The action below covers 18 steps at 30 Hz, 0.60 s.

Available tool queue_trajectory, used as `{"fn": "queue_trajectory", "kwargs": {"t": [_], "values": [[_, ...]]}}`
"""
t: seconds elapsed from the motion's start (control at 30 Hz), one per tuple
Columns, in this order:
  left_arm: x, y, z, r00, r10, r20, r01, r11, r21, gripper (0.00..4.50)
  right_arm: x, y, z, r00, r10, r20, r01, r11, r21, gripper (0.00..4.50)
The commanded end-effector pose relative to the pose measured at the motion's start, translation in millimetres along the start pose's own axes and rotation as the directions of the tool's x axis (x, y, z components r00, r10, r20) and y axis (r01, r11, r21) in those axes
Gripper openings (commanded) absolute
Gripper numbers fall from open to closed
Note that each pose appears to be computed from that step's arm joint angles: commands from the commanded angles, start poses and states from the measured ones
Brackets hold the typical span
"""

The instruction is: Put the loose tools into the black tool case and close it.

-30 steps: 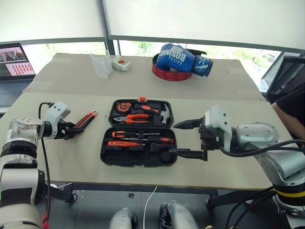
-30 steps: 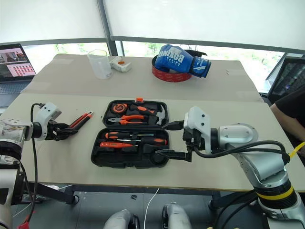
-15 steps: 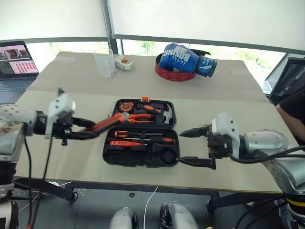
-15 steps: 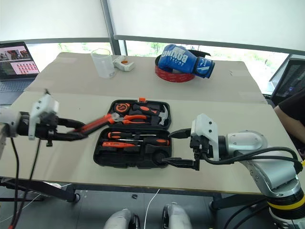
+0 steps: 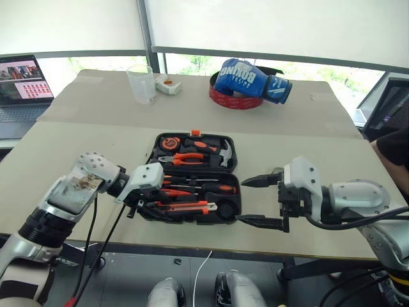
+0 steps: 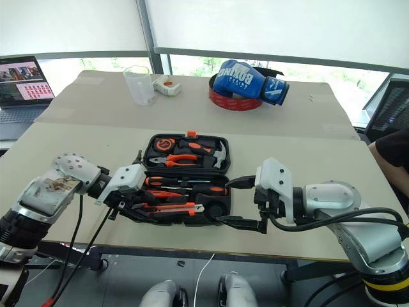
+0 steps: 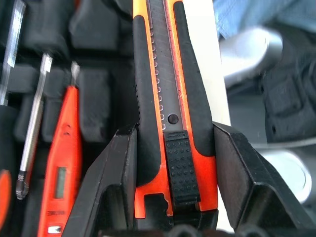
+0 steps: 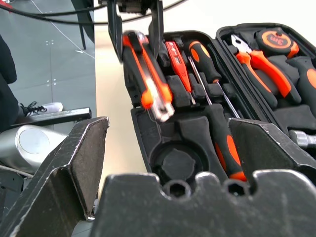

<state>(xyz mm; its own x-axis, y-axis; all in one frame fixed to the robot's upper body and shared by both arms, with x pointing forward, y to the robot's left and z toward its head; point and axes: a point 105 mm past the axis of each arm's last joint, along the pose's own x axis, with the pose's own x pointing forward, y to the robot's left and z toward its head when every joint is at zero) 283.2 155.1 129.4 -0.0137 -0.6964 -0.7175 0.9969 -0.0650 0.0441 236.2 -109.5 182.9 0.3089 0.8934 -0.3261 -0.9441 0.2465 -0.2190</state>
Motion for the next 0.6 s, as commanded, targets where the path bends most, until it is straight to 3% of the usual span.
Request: {"fn": "queue_trajectory", "kwargs": {"t": [0.03, 0.23, 0.27, 0.47, 0.5, 0.6], "values": [[-9.8, 6.3, -3.4, 0.999, 0.018, -0.04, -0.017, 0.999, 0.032, 1.74, -5.4, 1.0, 9.1, 0.999, -0.035, 0.017, 0.035, 0.999, -0.037, 4.5], [-8.4, 7.9, -5.9, 0.999, -0.004, -0.035, 0.005, 0.999, 0.039, 1.74, -5.4, 1.3, 5.7, 0.998, -0.055, 0.017, 0.056, 0.998, -0.031, 4.5], [-6.5, 8.9, -3.8, 1.0, -0.007, -0.021, 0.008, 0.999, 0.043, 2.24, -4.9, 0.8, 5.9, 0.998, -0.058, 0.019, 0.058, 0.998, -0.031, 4.5], [-2.8, 13.9, 7.7, 1.0, -0.012, 0.024, 0.01, 0.998, 0.06, 4.26, -3.9, -0.9, 6.1, 0.998, -0.063, 0.022, 0.063, 0.997, -0.033, 4.5], [-4.9, 15.9, 9.9, 1.0, -0.001, 0.03, -0.001, 0.998, 0.063, 4.45, -4.0, -1.3, 5.6, 0.998, -0.063, 0.02, 0.064, 0.997, -0.032, 4.5], [-19.8, 23.1, 19.1, 0.996, 0.06, 0.069, -0.064, 0.995, 0.071, 4.45, -4.0, -1.0, 4.2, 0.998, -0.063, 0.019, 0.063, 0.998, -0.029, 4.5]]}}
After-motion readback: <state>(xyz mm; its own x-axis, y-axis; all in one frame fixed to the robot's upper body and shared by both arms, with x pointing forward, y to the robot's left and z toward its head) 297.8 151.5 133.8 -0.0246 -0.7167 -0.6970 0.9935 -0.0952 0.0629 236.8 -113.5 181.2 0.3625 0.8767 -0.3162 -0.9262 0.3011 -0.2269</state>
